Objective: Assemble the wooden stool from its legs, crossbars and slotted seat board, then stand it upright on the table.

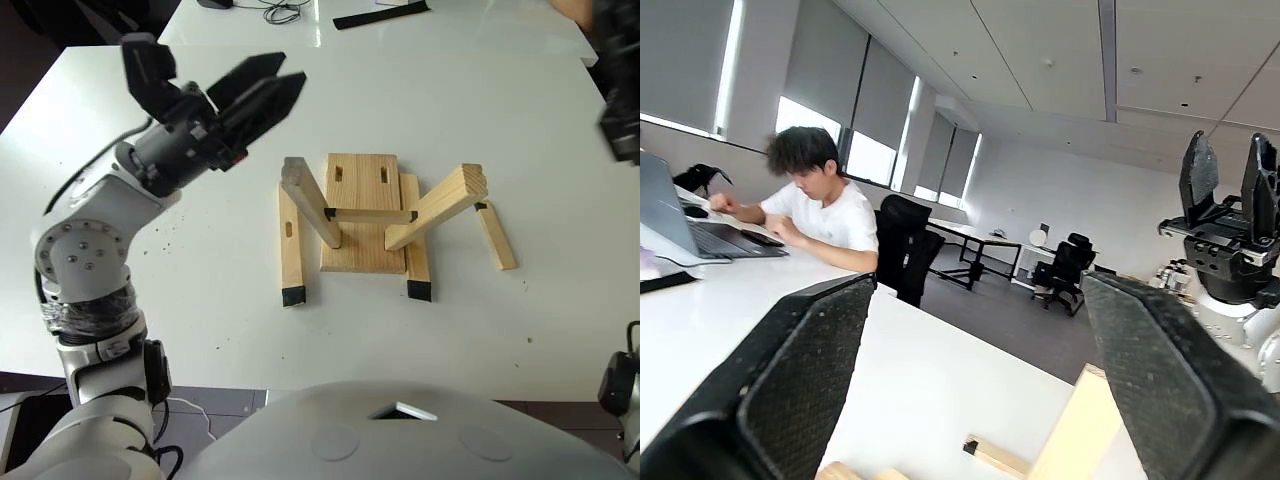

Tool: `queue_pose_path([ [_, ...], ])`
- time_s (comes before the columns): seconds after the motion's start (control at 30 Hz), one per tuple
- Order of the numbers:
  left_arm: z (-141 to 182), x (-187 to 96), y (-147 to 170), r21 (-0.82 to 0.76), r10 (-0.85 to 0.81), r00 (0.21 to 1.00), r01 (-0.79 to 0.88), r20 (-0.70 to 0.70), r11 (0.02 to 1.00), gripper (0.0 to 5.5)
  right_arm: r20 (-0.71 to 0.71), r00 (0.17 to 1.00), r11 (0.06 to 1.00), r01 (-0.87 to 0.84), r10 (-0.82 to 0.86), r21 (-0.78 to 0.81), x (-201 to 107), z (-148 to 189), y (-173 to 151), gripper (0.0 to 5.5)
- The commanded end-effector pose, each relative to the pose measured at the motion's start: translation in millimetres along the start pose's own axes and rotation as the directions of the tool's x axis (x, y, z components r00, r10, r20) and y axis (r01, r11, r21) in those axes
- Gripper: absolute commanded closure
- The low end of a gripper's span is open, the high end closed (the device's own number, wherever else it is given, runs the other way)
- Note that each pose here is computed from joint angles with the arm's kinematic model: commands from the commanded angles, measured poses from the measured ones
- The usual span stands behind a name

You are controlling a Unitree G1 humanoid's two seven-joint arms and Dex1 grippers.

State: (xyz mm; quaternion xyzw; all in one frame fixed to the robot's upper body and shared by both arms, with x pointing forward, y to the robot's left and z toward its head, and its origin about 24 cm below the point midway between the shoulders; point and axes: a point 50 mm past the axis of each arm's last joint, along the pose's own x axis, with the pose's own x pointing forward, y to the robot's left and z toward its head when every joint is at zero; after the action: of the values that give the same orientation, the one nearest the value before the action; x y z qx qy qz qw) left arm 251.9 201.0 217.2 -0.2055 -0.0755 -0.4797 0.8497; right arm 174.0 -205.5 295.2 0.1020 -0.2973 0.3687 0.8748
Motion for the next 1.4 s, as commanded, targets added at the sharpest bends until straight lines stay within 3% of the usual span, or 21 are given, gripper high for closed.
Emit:
queue_pose_path([
  [0.03,-53,-32,25,0.179,0.196,0.914,-0.139,-0.356,0.974,1.7,-0.333,0.874,0.932,0.304,-0.355,-0.196,-44,-42,-53,3.62],
  [0.13,-98,-50,17,0.239,0.198,0.813,-0.075,-0.547,0.968,1.7,-0.635,0.604,0.876,0.327,-0.482,-0.354,-90,-109,-61,3.62],
  [0.2,-113,-50,10,0.217,0.18,0.805,-0.065,-0.565,0.974,1.7,-0.737,0.544,0.915,0.277,-0.4,-0.293,-102,-141,-34,3.62],
  [0.3,-120,-46,2,0.19,0.169,0.823,-0.076,-0.543,0.979,1.7,-0.781,0.558,0.955,0.244,-0.281,-0.17,-100,-163,4,3.62],
  [0.4,-129,-49,11,0.262,0.276,0.799,-0.153,-0.534,0.953,1.7,-0.797,0.551,0.965,0.21,-0.248,-0.155,-96,-181,23,3.62],
  [0.83,-155,-54,4,0.321,0.272,0.742,-0.081,-0.613,0.944,1.7,-0.804,0.537,0.961,0.23,-0.255,-0.152,-80,-228,47,1.77],
  [1.23,-172,-85,21,0.46,0.348,0.627,0.019,-0.697,0.888,1.7,-0.836,0.389,0.919,0.241,-0.387,-0.313,-124,-245,28,0.15],
  [1.4,-178,-109,40,0.529,0.46,0.518,-0.017,-0.721,0.848,1.7,-0.831,0.395,0.919,0.146,-0.392,-0.365,-123,-241,29,0.15],
])
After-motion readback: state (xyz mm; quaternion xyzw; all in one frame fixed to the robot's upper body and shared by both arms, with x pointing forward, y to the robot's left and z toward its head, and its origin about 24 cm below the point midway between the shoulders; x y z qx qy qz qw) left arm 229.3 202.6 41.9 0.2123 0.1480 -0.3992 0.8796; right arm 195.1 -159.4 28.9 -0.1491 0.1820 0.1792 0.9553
